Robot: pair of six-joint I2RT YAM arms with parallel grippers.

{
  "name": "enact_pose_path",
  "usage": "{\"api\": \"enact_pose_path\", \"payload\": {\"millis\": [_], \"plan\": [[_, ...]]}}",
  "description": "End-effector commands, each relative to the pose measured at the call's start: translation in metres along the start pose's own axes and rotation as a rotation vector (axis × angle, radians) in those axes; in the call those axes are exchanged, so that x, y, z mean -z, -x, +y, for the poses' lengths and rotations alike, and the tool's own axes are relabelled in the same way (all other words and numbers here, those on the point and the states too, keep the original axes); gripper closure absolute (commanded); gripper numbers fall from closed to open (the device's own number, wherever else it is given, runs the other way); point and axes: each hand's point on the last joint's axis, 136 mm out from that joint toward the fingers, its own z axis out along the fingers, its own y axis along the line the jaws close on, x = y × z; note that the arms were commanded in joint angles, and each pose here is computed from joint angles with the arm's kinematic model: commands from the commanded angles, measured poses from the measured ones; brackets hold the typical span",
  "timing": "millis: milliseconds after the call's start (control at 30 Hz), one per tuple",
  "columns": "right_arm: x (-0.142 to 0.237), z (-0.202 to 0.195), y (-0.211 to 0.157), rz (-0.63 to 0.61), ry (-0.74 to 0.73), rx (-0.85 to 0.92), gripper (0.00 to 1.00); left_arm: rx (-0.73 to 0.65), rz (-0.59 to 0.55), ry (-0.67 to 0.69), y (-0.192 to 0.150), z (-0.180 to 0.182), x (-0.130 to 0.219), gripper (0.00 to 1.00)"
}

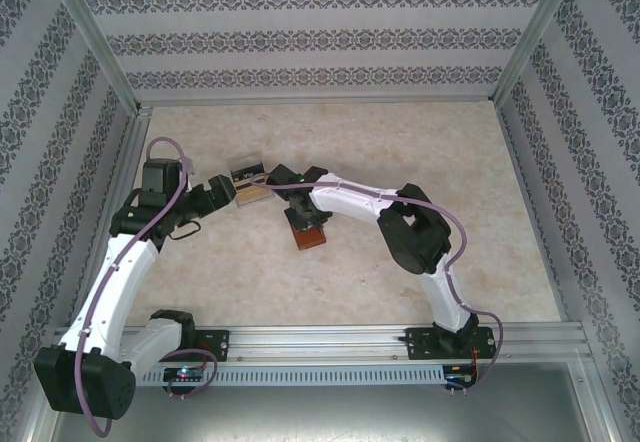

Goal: Take the credit cards out of the card holder

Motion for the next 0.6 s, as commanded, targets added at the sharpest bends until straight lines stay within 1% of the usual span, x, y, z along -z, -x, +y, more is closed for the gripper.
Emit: {"api": "enact_pose_path", "payload": {"millis": [0,100,167,267,333,400,467,567], "plan": [[-0.004,-0.002,-0.017,0.051,0.013,-0.028,0.77,0.002,-0.01,-0.021,0.001,-0.006,-0.002,0.0],[-0.007,-0.001,-0.021,0.065,0.022,-0.038,0.93,0.015,-0.006,-0.026,0.0,-0.008,-0.003,0.0],[-0.004,-0.001,-0.02,0.053,0.031,-0.046,1.0,0.038,0.003,-0.028,-0.002,-0.009,-0.005,0.03],[0.002,0.001,-0.017,0.03,0.047,-0.059,1.0,0.088,0.031,-0.053,-0.011,-0.013,-0.011,0.16],[0.007,0.002,-0.014,0.017,0.06,-0.071,1.0,0.119,0.052,-0.071,-0.021,-0.018,-0.018,0.28],[0.011,0.004,-0.012,0.004,0.077,-0.088,1.0,0.133,0.07,-0.083,-0.032,-0.024,-0.026,0.36],[0.016,0.005,-0.009,-0.011,0.102,-0.112,1.0,0.131,0.09,-0.088,-0.045,-0.031,-0.034,0.41],[0.022,0.007,-0.005,-0.031,0.142,-0.155,1.0,0.13,0.133,-0.102,-0.064,-0.045,-0.048,0.58]]}}
